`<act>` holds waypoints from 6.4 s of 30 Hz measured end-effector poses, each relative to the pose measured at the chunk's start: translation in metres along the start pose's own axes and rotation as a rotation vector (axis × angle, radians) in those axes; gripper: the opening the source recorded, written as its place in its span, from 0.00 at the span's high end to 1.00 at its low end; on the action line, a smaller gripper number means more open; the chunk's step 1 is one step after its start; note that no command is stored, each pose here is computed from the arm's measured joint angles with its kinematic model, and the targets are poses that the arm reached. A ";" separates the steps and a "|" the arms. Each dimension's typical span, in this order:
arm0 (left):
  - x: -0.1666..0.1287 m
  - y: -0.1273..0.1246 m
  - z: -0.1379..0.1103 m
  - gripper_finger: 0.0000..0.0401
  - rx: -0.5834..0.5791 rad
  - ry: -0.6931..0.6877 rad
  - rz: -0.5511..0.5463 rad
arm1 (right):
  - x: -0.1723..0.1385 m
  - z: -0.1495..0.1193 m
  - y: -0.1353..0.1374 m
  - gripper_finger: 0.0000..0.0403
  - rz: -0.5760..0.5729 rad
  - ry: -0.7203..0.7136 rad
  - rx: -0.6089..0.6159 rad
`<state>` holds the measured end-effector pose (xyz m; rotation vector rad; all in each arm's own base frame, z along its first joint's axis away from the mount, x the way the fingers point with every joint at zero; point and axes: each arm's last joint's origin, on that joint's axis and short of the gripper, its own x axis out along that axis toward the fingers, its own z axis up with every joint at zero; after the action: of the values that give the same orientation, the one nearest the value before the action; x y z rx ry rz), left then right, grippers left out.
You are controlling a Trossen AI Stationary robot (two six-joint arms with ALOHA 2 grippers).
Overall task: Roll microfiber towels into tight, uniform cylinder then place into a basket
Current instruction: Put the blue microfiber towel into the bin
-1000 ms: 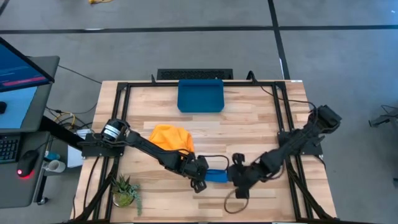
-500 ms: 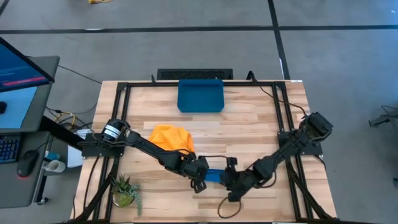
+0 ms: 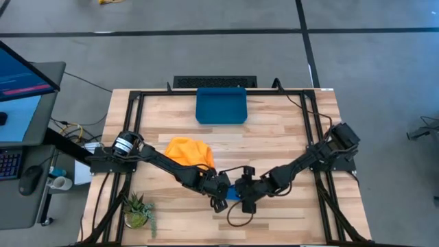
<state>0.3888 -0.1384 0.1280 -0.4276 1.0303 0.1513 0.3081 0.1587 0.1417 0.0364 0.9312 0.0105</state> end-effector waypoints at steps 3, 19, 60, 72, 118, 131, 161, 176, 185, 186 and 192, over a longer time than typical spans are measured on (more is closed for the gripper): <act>0.000 0.000 0.000 0.69 0.000 0.000 -0.001 | 0.005 0.000 -0.003 0.39 0.021 0.020 0.010; 0.000 0.000 0.000 0.69 0.006 -0.004 -0.005 | 0.027 -0.002 -0.012 0.39 0.043 0.048 0.078; -0.056 -0.015 -0.014 0.69 0.234 -0.089 0.198 | 0.026 -0.007 -0.013 0.89 0.141 0.145 0.110; -0.069 0.015 -0.037 0.69 0.124 -0.098 0.231 | 0.024 -0.008 -0.011 0.90 0.137 0.147 0.090; -0.151 0.046 -0.042 0.69 0.055 -0.410 0.121 | -0.086 0.077 -0.222 0.89 -0.236 -0.343 -0.099; -0.148 0.059 -0.031 0.69 0.019 -0.367 0.094 | -0.115 0.082 -0.298 0.89 -0.470 -0.561 -0.117; -0.146 0.068 -0.033 0.69 0.034 -0.317 0.157 | 0.009 0.074 -0.359 0.89 -0.183 -0.066 -0.132; -0.146 0.067 -0.033 0.69 0.028 -0.319 0.157 | 0.017 0.066 -0.350 0.87 -0.120 0.043 -0.153; -0.146 0.068 -0.033 0.69 0.034 -0.317 0.158 | 0.018 0.067 -0.346 0.65 -0.116 0.040 -0.160; -0.146 0.068 -0.033 0.69 0.034 -0.318 0.158 | 0.018 0.067 -0.347 0.62 -0.117 0.042 -0.159; -0.146 0.069 -0.035 0.69 0.049 -0.298 0.174 | 0.012 0.069 -0.345 0.47 -0.122 0.042 -0.152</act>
<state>0.2644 -0.0788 0.2186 -0.2612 0.7745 0.3349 0.3684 -0.1881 0.1606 -0.1624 0.9711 -0.0309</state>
